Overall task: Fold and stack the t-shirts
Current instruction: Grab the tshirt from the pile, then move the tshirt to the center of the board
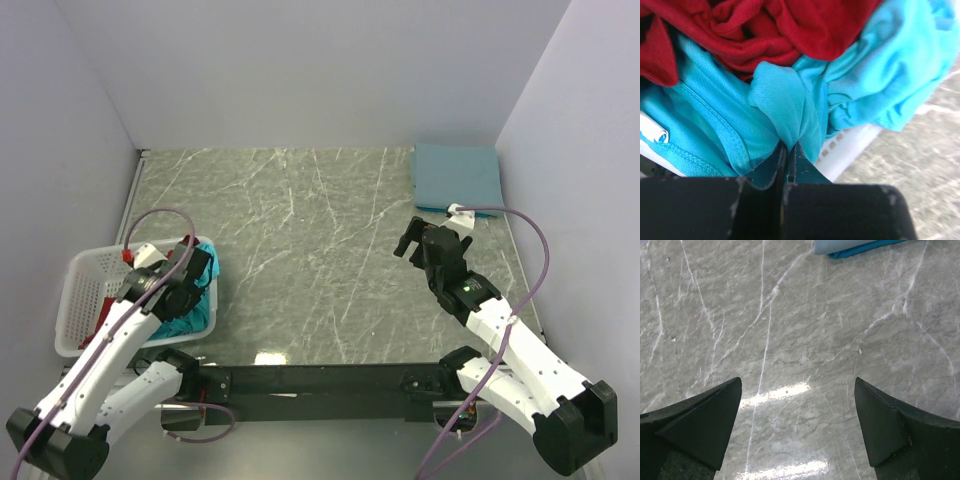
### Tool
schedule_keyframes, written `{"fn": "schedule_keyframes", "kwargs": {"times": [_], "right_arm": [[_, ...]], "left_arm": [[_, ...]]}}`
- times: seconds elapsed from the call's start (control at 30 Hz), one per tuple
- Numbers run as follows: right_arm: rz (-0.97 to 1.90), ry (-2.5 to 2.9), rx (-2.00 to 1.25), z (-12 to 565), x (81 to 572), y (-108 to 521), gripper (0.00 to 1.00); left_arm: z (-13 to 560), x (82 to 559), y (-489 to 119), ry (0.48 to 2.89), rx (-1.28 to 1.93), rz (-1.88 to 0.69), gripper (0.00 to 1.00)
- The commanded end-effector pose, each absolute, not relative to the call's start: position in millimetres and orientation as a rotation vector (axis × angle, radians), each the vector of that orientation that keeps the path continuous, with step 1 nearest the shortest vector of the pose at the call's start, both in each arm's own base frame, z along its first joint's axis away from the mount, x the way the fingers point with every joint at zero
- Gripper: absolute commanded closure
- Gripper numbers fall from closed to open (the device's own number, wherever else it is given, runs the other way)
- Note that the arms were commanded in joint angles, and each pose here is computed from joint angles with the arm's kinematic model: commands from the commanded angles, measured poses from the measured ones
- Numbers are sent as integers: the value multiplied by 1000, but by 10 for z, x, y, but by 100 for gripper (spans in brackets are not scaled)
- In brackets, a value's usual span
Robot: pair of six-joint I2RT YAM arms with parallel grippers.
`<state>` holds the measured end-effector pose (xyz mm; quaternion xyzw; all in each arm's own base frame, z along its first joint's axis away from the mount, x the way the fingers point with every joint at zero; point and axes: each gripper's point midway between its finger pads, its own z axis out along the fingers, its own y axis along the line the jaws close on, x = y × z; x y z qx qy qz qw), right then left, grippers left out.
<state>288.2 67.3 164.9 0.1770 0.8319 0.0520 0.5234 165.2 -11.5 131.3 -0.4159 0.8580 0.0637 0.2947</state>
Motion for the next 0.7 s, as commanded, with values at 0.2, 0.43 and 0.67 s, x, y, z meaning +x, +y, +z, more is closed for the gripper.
{"fn": "schedule_keyframes", "kwargs": {"times": [0.2, 0.43, 0.67], "right_arm": [[144, 1934, 446, 1892, 2968, 686, 1], [152, 1926, 443, 1910, 2958, 684, 1], [150, 1920, 439, 1922, 2955, 680, 1]], "left_arm": [[2524, 2313, -305, 1953, -883, -182, 99], [3568, 2548, -267, 1690, -806, -279, 99], [4659, 2496, -59, 1392, -744, -308, 99]]}}
